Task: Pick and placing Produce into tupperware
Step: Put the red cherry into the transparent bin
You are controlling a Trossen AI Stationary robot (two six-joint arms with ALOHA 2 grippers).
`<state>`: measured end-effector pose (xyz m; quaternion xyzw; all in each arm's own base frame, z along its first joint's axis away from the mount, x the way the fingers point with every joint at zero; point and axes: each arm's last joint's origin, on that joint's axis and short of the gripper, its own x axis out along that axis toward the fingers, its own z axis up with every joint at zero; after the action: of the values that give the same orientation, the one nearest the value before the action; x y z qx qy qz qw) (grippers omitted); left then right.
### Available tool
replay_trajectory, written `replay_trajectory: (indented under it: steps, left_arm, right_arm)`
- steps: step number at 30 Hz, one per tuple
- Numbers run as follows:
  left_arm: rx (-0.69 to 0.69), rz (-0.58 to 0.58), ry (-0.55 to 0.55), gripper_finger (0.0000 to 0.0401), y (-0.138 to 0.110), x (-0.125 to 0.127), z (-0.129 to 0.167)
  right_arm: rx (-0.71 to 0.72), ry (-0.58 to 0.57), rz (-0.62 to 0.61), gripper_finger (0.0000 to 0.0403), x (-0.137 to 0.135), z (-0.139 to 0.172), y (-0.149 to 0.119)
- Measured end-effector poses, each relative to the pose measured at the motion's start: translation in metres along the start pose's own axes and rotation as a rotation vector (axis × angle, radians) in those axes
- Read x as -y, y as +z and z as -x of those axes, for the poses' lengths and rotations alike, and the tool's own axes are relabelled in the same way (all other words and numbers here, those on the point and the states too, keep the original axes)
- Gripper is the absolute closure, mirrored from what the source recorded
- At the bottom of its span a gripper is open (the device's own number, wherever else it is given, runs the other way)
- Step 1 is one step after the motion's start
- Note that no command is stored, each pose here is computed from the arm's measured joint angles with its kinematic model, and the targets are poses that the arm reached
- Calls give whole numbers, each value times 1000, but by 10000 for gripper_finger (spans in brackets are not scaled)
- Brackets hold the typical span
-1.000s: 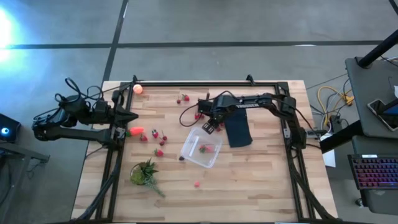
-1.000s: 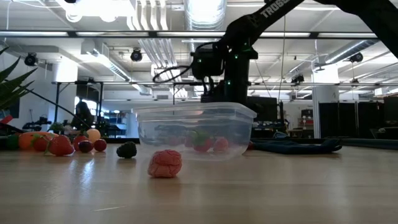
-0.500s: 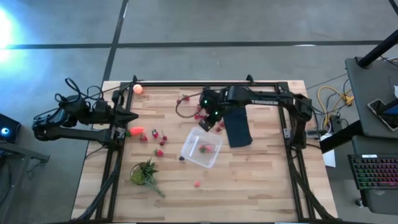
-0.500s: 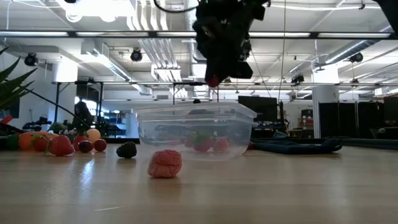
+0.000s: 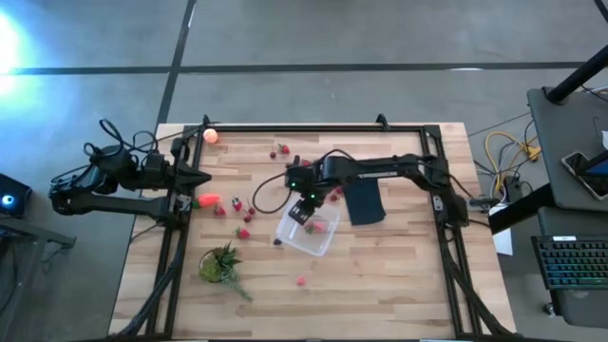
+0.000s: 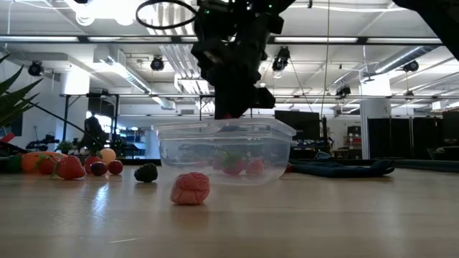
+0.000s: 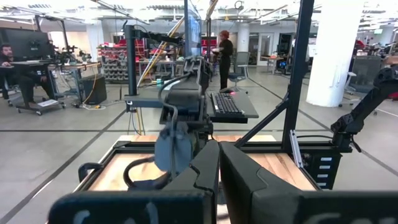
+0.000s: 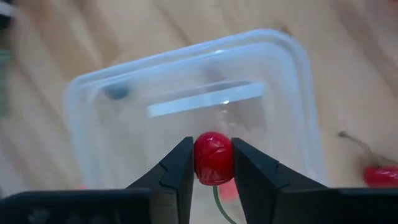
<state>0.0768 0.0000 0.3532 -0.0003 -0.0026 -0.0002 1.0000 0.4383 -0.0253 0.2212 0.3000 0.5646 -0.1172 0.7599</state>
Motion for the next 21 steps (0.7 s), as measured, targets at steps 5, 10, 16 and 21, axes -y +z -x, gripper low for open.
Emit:
replay_trajectory:
  steps: [5, 10, 16, 21]
  left_arm:
    - [0, 0, 0, 401, 0, 0, 0]
    - [0, 0, 1, 401, 0, 0, 0]
    - [0, 0, 0, 401, 0, 0, 0]
    - [0, 0, 0, 401, 0, 0, 0]
  right_arm:
    - [6, -51, 72, 263, -12, 4, 3]
    - [34, -121, 118, 211, -15, 19, 10]
    - [10, -331, 200, 189, 8, 63, 9]
    - [-193, -385, 470, 189, 47, 57, 9]
